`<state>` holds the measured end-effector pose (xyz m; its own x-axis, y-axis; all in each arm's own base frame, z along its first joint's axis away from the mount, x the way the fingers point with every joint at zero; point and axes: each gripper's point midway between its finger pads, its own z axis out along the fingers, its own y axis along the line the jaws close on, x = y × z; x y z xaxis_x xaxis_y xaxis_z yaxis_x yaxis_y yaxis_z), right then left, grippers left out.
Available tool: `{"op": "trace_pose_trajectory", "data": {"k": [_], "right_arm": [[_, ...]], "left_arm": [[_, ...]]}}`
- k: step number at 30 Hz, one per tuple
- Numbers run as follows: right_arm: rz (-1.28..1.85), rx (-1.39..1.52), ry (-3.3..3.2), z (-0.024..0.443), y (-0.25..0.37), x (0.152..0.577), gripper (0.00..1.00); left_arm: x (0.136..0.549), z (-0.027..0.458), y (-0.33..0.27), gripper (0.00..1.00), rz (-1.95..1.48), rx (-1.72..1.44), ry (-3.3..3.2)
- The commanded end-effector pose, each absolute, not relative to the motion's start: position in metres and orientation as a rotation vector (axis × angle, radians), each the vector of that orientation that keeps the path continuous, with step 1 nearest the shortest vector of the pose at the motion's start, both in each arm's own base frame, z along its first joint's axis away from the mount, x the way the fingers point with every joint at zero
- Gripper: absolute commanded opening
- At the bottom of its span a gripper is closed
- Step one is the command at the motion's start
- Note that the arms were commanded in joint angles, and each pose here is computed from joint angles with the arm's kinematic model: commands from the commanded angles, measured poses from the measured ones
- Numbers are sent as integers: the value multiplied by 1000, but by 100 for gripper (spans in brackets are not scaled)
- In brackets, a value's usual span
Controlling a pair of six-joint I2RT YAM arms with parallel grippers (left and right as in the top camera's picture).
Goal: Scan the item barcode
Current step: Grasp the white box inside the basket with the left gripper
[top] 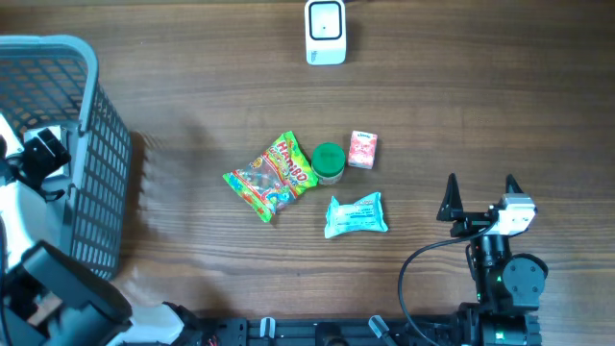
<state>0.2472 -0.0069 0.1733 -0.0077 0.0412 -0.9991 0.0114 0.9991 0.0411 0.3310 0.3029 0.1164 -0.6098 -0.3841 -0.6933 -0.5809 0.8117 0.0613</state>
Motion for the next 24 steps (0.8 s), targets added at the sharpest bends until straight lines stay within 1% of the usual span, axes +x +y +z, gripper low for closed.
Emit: {"op": "trace_pose_trajectory", "data": {"k": [1,7,12,17,20,22,24], "right_arm": [[28,55,1573,174,-8,247,100],[28,55,1573,174,-8,247,100],[28,55,1573,174,-8,247,99],[28,55,1573,174,-8,247,100],[28,55,1573,174,-8,247,100],[28,55,1573,174,-8,247,100],[28,55,1573,174,-8,247,100]], "left_arm": [[336,90,312,100,378,-670,2332],[349,57,320,100,357,-659,2332],[357,45,324,100,349,-644,2317],[358,18,319,100,293,-647,2358],[351,-2,312,100,259,-667,2413],[347,-7,309,100,243,-678,2438],[344,-9,306,90,215,-736,2440]]}}
